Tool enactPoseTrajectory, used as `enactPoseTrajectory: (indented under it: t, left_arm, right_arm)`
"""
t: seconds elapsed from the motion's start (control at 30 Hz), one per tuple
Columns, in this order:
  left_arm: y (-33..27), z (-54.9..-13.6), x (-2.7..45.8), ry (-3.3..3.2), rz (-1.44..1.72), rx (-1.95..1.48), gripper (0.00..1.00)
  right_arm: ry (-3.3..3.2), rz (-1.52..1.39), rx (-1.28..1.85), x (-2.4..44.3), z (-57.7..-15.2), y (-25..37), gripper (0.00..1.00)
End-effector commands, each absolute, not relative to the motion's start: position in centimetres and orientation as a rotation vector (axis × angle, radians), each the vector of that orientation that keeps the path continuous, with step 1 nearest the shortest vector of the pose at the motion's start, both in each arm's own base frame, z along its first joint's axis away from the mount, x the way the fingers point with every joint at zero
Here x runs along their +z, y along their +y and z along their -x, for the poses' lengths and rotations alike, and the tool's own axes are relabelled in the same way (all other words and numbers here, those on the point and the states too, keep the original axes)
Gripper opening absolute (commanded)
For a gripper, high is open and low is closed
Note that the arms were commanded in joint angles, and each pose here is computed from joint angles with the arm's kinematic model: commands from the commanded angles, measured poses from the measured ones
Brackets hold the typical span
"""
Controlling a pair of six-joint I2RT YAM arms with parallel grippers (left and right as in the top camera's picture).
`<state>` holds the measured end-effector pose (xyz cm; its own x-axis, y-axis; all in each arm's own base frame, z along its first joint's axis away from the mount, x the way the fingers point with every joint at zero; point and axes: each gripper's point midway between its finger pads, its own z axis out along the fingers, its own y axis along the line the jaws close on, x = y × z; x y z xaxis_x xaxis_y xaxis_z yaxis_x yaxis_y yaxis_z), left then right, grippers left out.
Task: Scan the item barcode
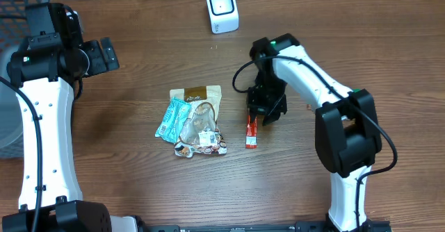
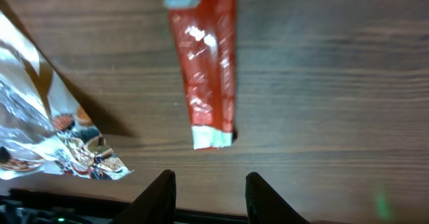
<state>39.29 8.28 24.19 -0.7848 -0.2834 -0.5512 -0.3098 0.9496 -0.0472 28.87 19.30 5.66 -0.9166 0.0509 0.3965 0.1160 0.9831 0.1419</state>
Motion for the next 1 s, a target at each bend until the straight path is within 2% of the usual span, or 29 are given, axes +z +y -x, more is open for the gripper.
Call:
enactPoseTrajectory:
  t: [0.0,0.07,0.1,0.17,0.27,0.4,0.53,0.73,0.83,0.97]
  left_arm:
    - [7.9,-39.7,24.4,2.514,0.423,0.043,1.00]
    - [7.9,-39.7,24.4,2.514,0.423,0.043,1.00]
    - [7.9,-39.7,24.4,2.514,0.423,0.043,1.00]
    - [7.9,-39.7,24.4,2.515,0.423,0.042,1.00]
    - [7.9,-39.7,24.4,2.514,0.423,0.043,1.00]
    - [7.9,-39.7,24.4,2.514,0.423,0.043,1.00]
    - [7.9,-39.7,24.4,2.514,0.423,0.043,1.00]
    - [7.9,-39.7,24.4,2.514,0.423,0.043,1.00]
    - [7.9,-39.7,24.4,2.514,0.423,0.043,1.00]
    - [7.9,-39.7,24.4,2.514,0.423,0.043,1.00]
  right_arm:
    - [-2.754,0.047,-0.190,6.1,-27.9,20.0,0.35]
    - [-2.773,0.075,-0.110,5.6,-27.7,19.8,0.34]
    - [-2.788,0.108,-0.065,5.5,-27.8,19.6,0.25]
    - [-2.802,0.111,-0.073,6.2,-27.4,20.3,0.20]
    - [-2.921,0.100,-0.116,9.2,-28.0,20.9,0.21]
    - [-3.088,0.228,-0.039,13.8,-28.3,18.4,0.23]
    - [-3.165,0.299,0.019,15.3,-27.8,17.0,0.28]
    - [-3.112,0.288,-0.017,10.3,-26.5,17.4,0.33]
    - [-3.083,0.288,-0.143,7.1,-26.0,18.6,0.44]
    - [-3.082,0.293,-0.240,4.8,-26.0,19.2,0.44]
